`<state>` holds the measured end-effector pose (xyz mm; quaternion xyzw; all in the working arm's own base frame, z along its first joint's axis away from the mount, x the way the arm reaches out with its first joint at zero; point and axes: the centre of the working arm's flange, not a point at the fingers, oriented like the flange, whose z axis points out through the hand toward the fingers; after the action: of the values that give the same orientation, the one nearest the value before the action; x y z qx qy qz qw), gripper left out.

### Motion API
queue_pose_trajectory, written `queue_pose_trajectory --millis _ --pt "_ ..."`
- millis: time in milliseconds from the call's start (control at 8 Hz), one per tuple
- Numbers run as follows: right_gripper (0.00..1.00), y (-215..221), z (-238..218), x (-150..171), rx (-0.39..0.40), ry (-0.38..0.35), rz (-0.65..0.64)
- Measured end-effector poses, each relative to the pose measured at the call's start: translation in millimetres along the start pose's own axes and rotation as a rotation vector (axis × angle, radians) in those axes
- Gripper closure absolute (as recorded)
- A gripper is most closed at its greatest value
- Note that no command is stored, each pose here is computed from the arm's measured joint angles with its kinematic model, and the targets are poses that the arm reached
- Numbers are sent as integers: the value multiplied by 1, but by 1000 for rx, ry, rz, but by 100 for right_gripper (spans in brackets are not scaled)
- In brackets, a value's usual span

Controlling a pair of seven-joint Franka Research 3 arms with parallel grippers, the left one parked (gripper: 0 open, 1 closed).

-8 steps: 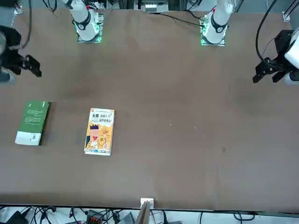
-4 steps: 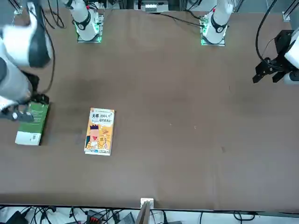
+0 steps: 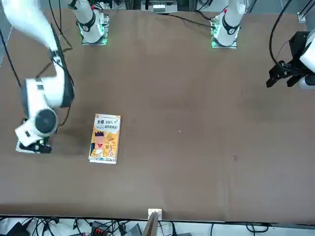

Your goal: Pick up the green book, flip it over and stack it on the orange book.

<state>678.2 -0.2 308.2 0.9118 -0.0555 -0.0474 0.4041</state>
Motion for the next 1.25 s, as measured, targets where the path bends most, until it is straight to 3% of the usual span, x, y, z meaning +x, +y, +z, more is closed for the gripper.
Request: queue_pose_trajectory --millis 250,500,1250 --pt "5 -52 54 5 -168 40 17" --pt "6 -87 96 4 -264 64 3" --pt "13 -109 149 -2 -323 47 27"
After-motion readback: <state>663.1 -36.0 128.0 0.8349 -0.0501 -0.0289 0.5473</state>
